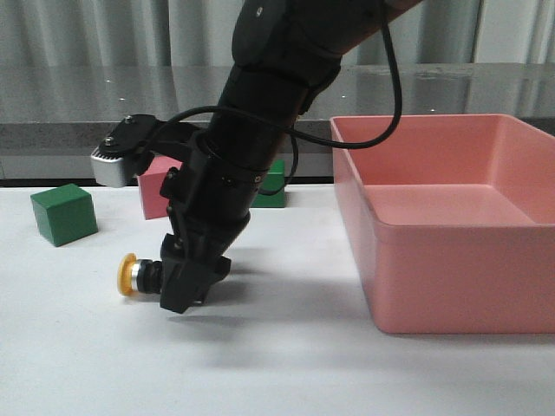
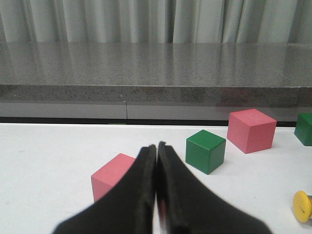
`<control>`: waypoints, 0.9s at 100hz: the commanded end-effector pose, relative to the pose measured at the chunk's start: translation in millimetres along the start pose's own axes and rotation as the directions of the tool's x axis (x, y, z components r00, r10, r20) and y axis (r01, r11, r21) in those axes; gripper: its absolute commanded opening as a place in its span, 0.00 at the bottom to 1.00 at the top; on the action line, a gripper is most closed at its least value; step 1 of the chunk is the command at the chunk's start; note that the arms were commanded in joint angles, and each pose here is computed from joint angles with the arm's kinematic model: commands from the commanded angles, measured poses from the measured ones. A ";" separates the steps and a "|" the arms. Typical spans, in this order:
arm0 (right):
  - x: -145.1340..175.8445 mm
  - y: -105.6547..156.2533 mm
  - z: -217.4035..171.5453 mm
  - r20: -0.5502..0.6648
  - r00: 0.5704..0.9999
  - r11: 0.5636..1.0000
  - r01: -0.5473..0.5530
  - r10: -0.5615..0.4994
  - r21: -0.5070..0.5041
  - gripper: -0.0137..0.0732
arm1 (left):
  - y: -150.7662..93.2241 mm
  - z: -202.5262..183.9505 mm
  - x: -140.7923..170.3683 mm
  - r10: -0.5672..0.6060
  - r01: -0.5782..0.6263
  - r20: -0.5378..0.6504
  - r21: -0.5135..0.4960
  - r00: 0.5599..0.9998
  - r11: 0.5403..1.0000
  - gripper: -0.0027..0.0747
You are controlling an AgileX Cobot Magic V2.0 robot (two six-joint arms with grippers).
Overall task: Place and stand button with both arms
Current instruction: 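Lift the button out of the tray and lower it onto the table, then release the button lying on its side and raise the right gripper away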
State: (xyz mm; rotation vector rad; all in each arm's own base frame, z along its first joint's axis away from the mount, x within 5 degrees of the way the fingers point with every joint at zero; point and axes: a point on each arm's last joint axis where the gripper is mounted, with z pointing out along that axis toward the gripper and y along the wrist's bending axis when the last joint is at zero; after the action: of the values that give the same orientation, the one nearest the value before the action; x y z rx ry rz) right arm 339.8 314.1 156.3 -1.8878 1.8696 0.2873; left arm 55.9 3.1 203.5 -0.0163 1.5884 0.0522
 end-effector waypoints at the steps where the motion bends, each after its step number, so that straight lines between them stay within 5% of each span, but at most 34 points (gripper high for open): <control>1: -21.7 -11.2 -34.4 0.098 0.995 0.994 0.003 -0.014 0.105 0.91 | -1.1 -0.2 7.0 -0.014 0.013 0.059 0.009 0.998 1.000 0.01; 20: -33.8 -14.0 -67.5 0.154 0.988 0.986 -0.016 -0.009 0.165 0.89 | -1.1 -0.2 7.0 -0.014 0.013 0.059 0.009 0.998 1.000 0.01; 41: -40.1 -23.1 -144.3 0.289 0.948 0.947 -0.208 0.134 0.245 0.88 | -1.1 -0.2 7.0 -0.014 0.013 0.059 0.009 0.998 1.000 0.01; 67: 1.1 -41.1 -235.5 0.391 0.838 0.823 -0.499 0.380 0.269 0.88 | -1.1 -0.2 7.0 -0.014 0.013 0.059 0.009 0.998 1.000 0.01; 90: 68.1 -52.7 -287.4 0.348 0.721 0.660 -0.691 0.600 0.295 0.62 | -1.4 -0.4 4.4 -0.014 0.013 0.087 0.013 0.996 1.000 0.01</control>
State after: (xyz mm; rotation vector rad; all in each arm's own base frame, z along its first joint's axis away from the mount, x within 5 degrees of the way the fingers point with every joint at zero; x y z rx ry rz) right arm 353.5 148.2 352.2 -0.9361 2.2016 0.3111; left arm 55.9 3.0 203.9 -0.0158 1.5843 0.0518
